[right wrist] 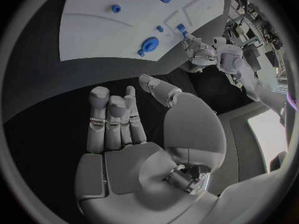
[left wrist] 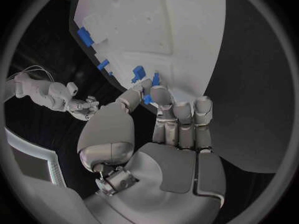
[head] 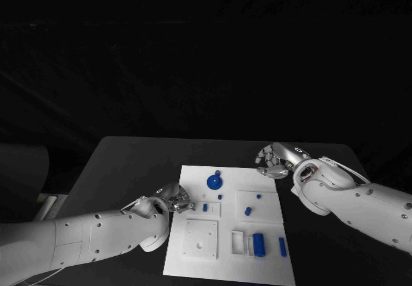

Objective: Assemble the parts on the task board

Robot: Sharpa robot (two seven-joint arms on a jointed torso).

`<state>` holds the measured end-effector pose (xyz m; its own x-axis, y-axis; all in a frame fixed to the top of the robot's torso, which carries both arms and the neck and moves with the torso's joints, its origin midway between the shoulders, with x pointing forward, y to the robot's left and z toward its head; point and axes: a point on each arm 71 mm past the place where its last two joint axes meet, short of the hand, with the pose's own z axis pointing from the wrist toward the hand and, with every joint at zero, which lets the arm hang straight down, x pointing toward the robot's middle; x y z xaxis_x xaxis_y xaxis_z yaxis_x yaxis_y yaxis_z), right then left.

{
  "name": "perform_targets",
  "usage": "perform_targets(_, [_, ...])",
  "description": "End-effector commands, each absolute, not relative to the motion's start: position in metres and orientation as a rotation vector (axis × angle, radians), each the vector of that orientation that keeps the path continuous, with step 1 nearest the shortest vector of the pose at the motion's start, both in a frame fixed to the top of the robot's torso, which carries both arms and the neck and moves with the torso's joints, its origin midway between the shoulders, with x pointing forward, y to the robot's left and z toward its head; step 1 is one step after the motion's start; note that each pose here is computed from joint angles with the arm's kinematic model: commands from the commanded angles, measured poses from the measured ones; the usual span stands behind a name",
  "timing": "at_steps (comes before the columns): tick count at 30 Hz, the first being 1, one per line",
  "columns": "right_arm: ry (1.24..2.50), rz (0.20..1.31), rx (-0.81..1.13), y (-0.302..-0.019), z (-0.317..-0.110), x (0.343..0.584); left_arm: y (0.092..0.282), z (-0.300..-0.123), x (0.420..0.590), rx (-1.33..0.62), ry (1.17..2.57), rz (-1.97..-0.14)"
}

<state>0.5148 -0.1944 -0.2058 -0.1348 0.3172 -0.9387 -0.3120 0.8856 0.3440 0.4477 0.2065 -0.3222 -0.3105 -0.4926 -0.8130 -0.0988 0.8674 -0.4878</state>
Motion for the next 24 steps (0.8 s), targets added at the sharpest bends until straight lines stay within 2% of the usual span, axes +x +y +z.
perform_targets(1, [1.622,0.550,-0.006,-0.1929,-0.2058,0.5143,0.2046,-0.3220,0.4479,-0.448,1.861,-0.425])
perform_targets(24, [1.624,0.550,-0.007,-0.1930,-0.2052,0.5138,0.2020,-0.3253,0.4488,-0.442,1.901,-0.420])
